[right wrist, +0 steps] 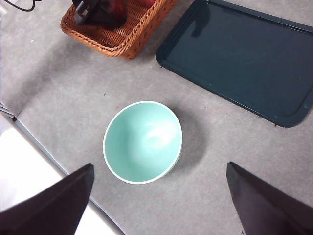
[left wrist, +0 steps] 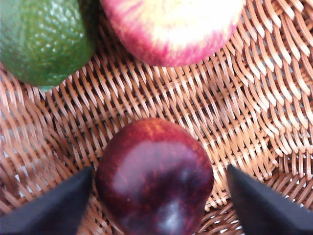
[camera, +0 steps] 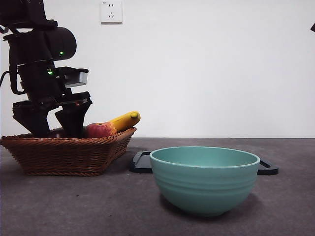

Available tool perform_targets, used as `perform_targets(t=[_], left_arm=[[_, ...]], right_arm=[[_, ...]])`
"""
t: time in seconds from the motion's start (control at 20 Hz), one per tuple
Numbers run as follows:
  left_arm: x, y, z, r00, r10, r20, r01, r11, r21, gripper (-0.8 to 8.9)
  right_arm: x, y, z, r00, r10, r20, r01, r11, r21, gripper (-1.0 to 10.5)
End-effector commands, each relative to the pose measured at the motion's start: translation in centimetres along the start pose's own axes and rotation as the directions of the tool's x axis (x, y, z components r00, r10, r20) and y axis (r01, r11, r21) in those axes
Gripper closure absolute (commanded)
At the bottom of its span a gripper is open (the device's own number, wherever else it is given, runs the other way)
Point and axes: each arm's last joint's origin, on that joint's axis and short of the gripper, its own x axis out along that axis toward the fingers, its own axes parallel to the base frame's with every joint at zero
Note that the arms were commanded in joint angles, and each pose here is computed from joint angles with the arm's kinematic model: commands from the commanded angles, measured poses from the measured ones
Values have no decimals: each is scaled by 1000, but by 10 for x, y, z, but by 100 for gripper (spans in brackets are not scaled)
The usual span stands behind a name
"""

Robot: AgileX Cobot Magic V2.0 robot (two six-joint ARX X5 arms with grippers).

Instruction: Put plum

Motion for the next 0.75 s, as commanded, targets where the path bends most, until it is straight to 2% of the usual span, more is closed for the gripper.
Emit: perform_targets(t=[0.05, 0.4, 0.6, 0.75], left_arm=[[2, 0, 5, 1000, 0, 2, 0, 1000, 15, 550], [-14, -2, 7, 1000, 2, 27, -2, 1000, 11, 569], [-61, -13, 11, 989, 9, 145, -14, 999, 37, 569], [-105, -34, 6, 971, -65, 231, 49, 996, 73, 569]], right_arm=[[-2, 2, 5, 1000, 4, 15, -4, 1000, -17, 514], [-2, 2, 5, 1000, 4, 15, -4, 1000, -17, 514], [-2, 2, 5, 1000, 4, 15, -4, 1000, -17, 514], [-2, 2, 5, 1000, 4, 16, -4, 1000, -17, 514]])
